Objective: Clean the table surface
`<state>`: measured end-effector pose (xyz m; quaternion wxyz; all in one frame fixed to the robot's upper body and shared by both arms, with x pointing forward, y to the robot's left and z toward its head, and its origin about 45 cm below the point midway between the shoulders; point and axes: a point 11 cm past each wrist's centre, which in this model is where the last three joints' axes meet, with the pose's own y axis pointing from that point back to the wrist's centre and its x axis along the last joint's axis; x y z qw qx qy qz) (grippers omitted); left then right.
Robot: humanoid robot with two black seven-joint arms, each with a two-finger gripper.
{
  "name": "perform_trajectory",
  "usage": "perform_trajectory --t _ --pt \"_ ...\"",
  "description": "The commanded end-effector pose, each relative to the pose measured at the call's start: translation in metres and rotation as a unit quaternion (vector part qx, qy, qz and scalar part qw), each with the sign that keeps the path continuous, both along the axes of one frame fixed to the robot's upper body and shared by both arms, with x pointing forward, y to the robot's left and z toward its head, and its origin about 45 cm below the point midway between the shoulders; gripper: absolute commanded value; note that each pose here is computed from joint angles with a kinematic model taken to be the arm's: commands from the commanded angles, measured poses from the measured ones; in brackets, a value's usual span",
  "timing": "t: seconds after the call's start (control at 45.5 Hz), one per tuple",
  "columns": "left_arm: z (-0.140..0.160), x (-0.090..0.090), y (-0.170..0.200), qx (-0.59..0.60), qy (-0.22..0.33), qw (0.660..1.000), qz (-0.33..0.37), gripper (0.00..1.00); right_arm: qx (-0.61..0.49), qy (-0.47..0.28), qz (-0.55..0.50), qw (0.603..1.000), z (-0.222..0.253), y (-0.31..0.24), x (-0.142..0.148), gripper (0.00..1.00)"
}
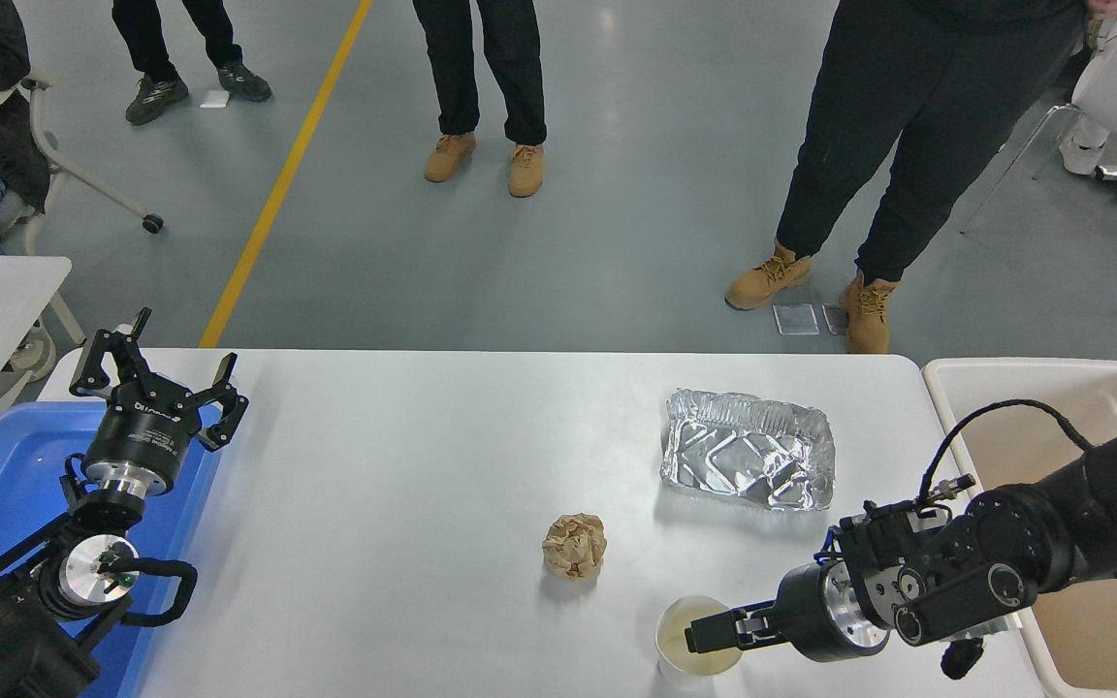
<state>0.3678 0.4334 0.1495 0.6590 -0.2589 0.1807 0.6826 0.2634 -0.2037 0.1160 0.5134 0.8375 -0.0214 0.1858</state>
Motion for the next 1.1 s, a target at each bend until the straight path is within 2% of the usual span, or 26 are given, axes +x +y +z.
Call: perform_trajectory --t 0.0,0.264,0.44,0.637,0.725,0.791,0.879,1.077 --pt "0.0 0.0 -0.0001 0.0 0.0 1.0 0.0 0.99 0.001 0.001 0.005 1.0 -0.0009 -0.0027 -0.0015 0.59" --pt "0.0 0.0 0.0 0.0 0.0 1.0 0.0 0.99 0.004 -0.003 0.007 1.0 0.0015 -0.0027 0.0007 0.52" --pt "0.0 0.0 -0.0001 0.0 0.0 1.0 0.0 0.99 -0.002 -0.011 0.023 1.0 0.0008 -0.0075 -0.0003 0.35" --pt "0.0 0.0 -0.0001 0.0 0.0 1.0 0.0 0.99 -0.004 -0.013 0.023 1.0 0.0009 -0.0091 0.0001 0.24" --pt "0.0 0.0 0.0 0.0 0.0 1.0 0.0 0.99 -0.004 -0.014 0.023 1.0 0.0009 -0.0092 0.0006 0.22" --pt "0.0 0.0 0.0 0.0 0.0 1.0 0.0 0.99 -0.002 -0.014 0.025 1.0 0.0015 -0.0089 0.0006 0.08" --pt "0.0 0.0 -0.0001 0.0 0.0 1.0 0.0 0.99 0.013 -0.012 0.032 0.999 0.0045 -0.0059 0.0003 0.0" --pt "0.0 0.0 0.0 0.0 0.0 1.0 0.0 0.99 0.008 -0.01 0.034 0.999 0.0046 -0.0116 -0.0001 0.0"
